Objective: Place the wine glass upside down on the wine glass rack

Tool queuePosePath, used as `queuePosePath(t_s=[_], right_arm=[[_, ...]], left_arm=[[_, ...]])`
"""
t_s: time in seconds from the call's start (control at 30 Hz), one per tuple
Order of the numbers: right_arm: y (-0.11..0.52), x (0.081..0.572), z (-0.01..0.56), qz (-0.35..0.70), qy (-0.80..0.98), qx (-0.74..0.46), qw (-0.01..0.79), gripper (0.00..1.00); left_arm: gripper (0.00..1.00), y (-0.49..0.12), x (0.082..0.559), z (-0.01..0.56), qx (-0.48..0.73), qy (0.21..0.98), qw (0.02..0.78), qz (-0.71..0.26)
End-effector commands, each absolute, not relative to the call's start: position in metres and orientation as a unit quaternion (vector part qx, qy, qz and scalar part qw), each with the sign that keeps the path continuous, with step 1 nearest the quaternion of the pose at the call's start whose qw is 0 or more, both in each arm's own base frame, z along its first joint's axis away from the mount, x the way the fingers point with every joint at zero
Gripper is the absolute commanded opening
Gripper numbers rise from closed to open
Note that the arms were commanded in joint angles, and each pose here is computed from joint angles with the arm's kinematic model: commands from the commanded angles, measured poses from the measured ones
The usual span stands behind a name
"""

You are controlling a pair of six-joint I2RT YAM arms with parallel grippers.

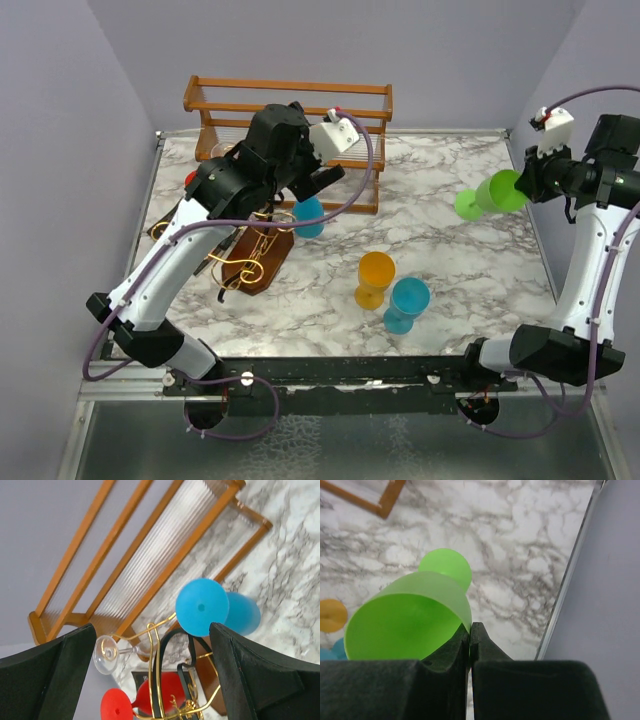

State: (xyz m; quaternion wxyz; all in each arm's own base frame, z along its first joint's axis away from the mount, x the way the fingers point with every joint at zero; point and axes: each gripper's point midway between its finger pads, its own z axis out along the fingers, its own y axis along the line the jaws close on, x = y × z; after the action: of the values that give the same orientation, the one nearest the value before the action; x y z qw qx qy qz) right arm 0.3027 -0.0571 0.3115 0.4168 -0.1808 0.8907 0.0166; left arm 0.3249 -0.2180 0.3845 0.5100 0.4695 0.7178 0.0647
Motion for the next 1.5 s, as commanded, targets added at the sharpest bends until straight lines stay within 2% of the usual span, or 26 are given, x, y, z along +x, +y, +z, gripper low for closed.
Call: queuePosePath(t_s=[0.0,0.23,0.57,1.0,1.47], right_arm=[[-0.035,0.323,0.371,0.058,0.844,-0.194,0.497,0.01],[-0.023,0.340,0.421,0.067,0.790,-0.206,0.573,0.01],[0.005,0.355,0.476,0.137,0.713,-0.199,0.658,0.01],[0.050,0.339,0.502,0.222,0.652,-0.240,0.684,0.01],[0.085,0.326,0.493,0.263,0.620,-0.275,0.686,0.01]], left_arm=[[0.99,-0.231,0.332,0.419,0.414,0.721,0.555,-0.017],[0.99,-0.234,0.346,0.447,0.343,0.719,0.594,-0.111],[0.99,-0.262,0.355,0.463,0.284,0.700,0.615,-0.228],[0.93,-0.297,0.348,0.472,0.237,0.689,0.586,-0.353],[0.89,-0.341,0.358,0.465,0.199,0.683,0.522,-0.470]])
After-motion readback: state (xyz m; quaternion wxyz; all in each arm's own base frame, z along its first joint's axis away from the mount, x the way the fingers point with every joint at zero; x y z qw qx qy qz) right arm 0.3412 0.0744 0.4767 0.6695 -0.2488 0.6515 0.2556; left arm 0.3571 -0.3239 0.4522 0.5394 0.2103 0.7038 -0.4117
